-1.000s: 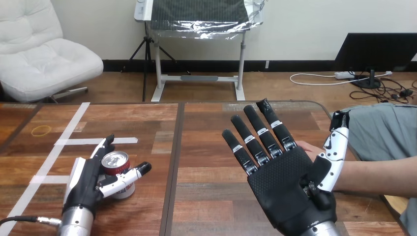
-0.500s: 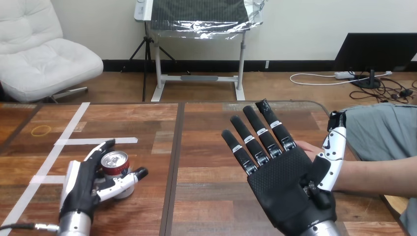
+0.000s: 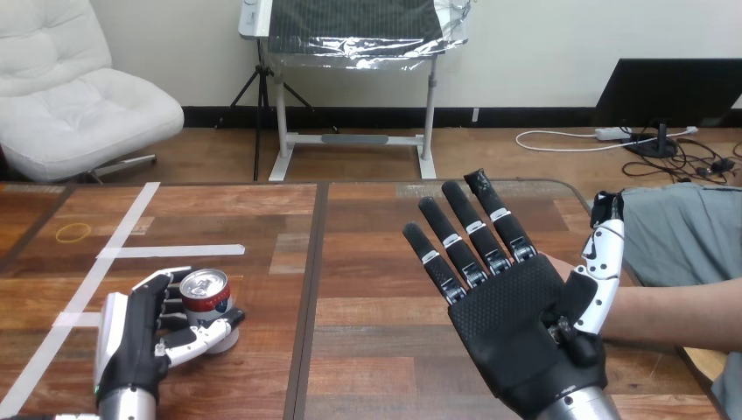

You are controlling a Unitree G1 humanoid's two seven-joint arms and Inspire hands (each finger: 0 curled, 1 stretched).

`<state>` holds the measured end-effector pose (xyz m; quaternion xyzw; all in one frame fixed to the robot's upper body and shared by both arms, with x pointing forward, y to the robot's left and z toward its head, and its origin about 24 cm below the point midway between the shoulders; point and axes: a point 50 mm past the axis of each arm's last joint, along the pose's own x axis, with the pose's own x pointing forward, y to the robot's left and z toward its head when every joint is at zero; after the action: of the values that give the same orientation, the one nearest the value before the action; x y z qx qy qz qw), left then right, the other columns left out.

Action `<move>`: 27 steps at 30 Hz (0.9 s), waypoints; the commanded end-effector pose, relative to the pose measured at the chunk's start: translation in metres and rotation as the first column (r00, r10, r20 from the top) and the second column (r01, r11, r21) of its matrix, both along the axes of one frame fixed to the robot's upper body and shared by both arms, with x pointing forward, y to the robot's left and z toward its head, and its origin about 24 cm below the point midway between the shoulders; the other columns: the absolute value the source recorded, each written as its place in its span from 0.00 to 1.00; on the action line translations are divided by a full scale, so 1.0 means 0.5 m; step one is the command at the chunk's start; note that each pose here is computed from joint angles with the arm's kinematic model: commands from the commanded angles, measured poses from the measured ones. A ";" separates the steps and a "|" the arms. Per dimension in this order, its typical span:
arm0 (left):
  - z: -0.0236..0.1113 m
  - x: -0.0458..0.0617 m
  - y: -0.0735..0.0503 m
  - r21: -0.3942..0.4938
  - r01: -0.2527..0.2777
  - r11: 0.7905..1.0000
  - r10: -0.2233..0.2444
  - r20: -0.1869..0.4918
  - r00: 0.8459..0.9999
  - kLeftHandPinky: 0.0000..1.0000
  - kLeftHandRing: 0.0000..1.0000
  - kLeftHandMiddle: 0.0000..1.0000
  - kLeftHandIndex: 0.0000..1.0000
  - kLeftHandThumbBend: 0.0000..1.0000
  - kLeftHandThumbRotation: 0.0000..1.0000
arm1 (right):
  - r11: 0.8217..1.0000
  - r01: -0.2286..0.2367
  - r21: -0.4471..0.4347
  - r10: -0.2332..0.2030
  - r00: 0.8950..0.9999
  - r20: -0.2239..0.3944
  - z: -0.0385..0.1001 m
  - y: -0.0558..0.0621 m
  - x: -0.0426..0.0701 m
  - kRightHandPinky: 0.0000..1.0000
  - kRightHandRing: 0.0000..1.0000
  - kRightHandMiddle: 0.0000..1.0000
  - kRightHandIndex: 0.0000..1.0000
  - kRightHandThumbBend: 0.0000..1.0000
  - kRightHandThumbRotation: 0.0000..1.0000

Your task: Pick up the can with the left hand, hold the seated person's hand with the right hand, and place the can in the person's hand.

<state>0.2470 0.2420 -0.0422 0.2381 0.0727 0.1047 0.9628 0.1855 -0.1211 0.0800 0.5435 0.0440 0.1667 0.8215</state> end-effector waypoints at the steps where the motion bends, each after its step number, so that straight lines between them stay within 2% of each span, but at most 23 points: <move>1: 0.026 0.029 -0.013 0.013 0.021 1.000 -0.022 0.084 0.996 0.44 0.47 0.50 0.56 0.66 0.00 | 0.998 -0.003 0.055 -0.002 0.996 0.087 0.028 0.004 0.020 1.00 1.00 1.00 1.00 0.55 1.00; 27: 0.023 0.029 -0.018 0.055 -0.004 0.998 -0.002 0.111 0.994 0.44 0.47 0.51 0.55 0.64 0.00 | 0.999 0.001 0.045 -0.005 0.996 0.089 0.026 -0.005 0.022 1.00 1.00 0.98 0.99 0.51 0.96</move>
<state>0.2425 0.2415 -0.0451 0.2589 0.0526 0.1268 0.9561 0.1862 -0.1267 0.0796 0.5413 0.0413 0.1660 0.8232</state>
